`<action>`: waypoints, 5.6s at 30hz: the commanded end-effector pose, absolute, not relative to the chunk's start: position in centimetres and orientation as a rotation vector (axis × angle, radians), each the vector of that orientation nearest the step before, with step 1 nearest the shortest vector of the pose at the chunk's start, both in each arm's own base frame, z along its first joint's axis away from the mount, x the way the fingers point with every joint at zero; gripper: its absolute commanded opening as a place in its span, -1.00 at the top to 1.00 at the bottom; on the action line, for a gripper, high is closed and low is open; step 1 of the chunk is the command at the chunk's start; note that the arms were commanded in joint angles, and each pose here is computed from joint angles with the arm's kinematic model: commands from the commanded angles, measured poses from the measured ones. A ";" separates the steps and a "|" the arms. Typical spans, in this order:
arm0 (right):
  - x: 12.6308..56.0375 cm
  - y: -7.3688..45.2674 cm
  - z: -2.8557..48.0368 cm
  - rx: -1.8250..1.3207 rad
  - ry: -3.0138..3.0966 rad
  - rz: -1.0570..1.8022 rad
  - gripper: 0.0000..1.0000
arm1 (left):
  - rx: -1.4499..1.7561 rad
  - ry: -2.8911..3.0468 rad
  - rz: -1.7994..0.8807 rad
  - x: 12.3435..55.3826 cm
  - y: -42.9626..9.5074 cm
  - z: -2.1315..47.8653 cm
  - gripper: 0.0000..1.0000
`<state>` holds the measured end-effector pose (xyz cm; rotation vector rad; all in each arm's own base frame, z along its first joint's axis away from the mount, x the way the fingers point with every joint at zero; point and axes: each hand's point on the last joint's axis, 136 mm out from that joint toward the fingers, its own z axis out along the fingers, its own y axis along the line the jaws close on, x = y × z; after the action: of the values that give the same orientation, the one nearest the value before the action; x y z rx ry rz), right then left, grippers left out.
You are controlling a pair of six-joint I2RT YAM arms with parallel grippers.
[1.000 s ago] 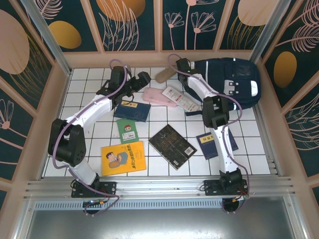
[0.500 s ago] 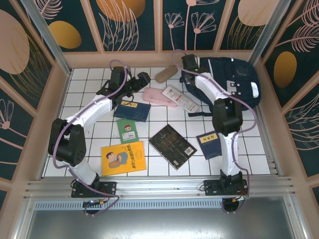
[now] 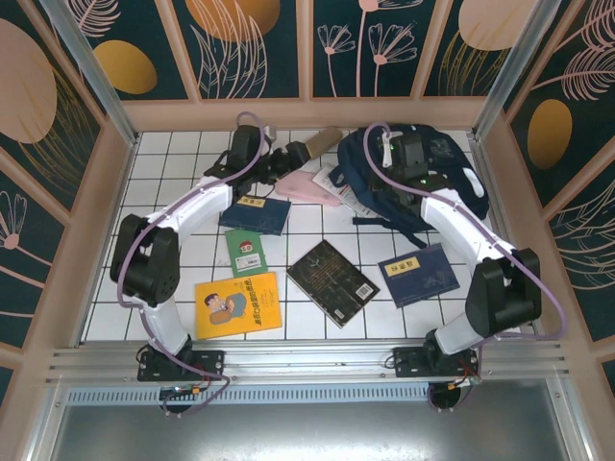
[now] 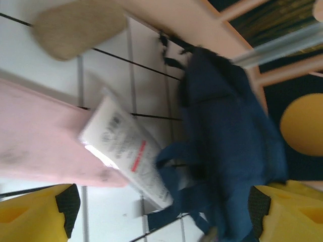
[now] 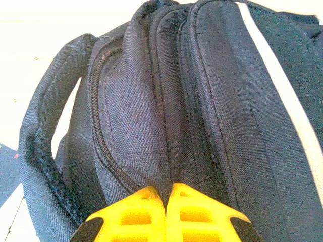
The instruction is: Pack the student bag
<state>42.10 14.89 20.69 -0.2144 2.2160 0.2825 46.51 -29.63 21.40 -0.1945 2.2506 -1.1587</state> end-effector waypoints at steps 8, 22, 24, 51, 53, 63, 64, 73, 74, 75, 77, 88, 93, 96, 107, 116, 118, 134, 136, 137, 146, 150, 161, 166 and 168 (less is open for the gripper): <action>38.2 18.0 25.4 -0.351 1.937 0.551 1.00 | 0.038 2.352 -1.388 46.1 -39.0 19.8 -0.68; 36.6 15.3 21.7 -0.045 2.064 0.537 1.00 | 0.018 2.491 -1.292 44.2 -41.0 13.7 0.07; 36.4 14.9 21.2 -0.004 2.083 0.535 1.00 | 0.017 2.491 -1.307 44.0 -41.3 13.6 0.44; 36.5 15.1 17.5 -0.039 2.434 0.257 0.00 | -0.012 2.477 -1.315 41.2 -38.8 11.8 1.00; 36.3 12.4 17.6 0.104 2.404 0.197 -0.05 | -0.030 2.466 -1.311 41.6 -38.3 12.1 1.00; 32.1 1.7 18.1 0.632 2.254 0.289 -0.33 | -0.090 2.275 -1.365 47.4 -36.1 21.3 1.00; 31.9 1.7 17.7 0.618 2.266 0.285 -0.33 | -0.105 2.260 -1.365 47.7 -35.5 21.8 1.00; 33.2 9.7 18.4 0.177 2.320 0.372 -0.42 | -0.106 2.238 -1.355 48.2 -32.6 23.4 1.00; 33.7 11.3 18.6 0.108 2.332 0.367 -0.44 | -0.094 2.240 -1.350 48.2 -32.6 23.5 1.00; 34.3 12.5 18.8 0.059 2.345 0.370 -0.46 | -0.085 2.240 -1.340 48.2 -32.6 23.6 1.00; 35.8 14.9 18.6 -0.028 2.387 0.369 -0.48 | -0.070 2.261 -1.311 48.3 -32.5 23.4 1.00; 39.8 20.3 17.3 -0.187 2.466 0.181 -0.40 | -0.096 2.282 -1.333 47.6 -32.3 22.4 1.00; 37.9 14.4 18.8 0.237 2.394 0.128 -0.45 | -0.091 2.261 -1.379 47.3 -32.6 23.2 1.00; 34.5 8.8 17.3 0.616 2.391 0.100 -0.23 | -0.085 2.249 -1.380 47.1 -32.5 23.9 1.00; 24.1 7.3 8.4 0.947 2.507 0.318 1.00 | -0.066 2.203 -1.388 46.3 -32.1 26.3 1.00; 25.1 10.4 5.6 0.930 2.553 0.416 1.00 | -0.077 2.183 -1.412 44.5 -31.9 27.2 1.00; 25.8 9.2 5.0 0.978 2.528 0.367 1.00 | -0.075 2.179 -1.424 43.8 -32.2 27.5 1.00; 42.1 2.8 6.7 0.979 2.361 0.263 0.75 | -0.099 2.175 -1.478 38.3 -35.3 28.2 1.00; 44.8 3.6 7.9 0.909 2.355 0.349 0.71 | -0.086 2.177 -1.505 37.2 -36.6 27.7 1.00; 45.7 3.9 8.7 0.882 2.344 0.379 0.66 | -0.077 2.187 -1.514 36.7 -37.3 27.2 1.00; 42.1 2.6 22.5 0.817 2.130 0.296 -0.70 | -0.025 2.213 -1.626 35.5 -44.7 23.7 1.00; 37.1 4.1 24.6 0.843 2.105 0.513 -0.53 | 0.002 2.196 -1.682 35.4 -47.0 23.4 1.00; 31.6 10.0 19.0 1.002 2.213 0.997 -0.34 | -0.163 2.226 -1.264 40.1 -35.5 23.6 1.00; 31.4 16.0 18.2 1.096 2.226 1.235 -0.32 | -0.266 2.215 -1.119 41.4 -27.7 24.0 0.75; 31.6 17.7 17.3 1.143 2.247 1.285 -0.30 | -0.273 2.205 -1.080 41.3 -26.0 24.3 0.63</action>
<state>30.70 14.84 16.25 1.0367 2.3136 1.0701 42.84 -27.22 25.33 -0.3135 2.1501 -1.1639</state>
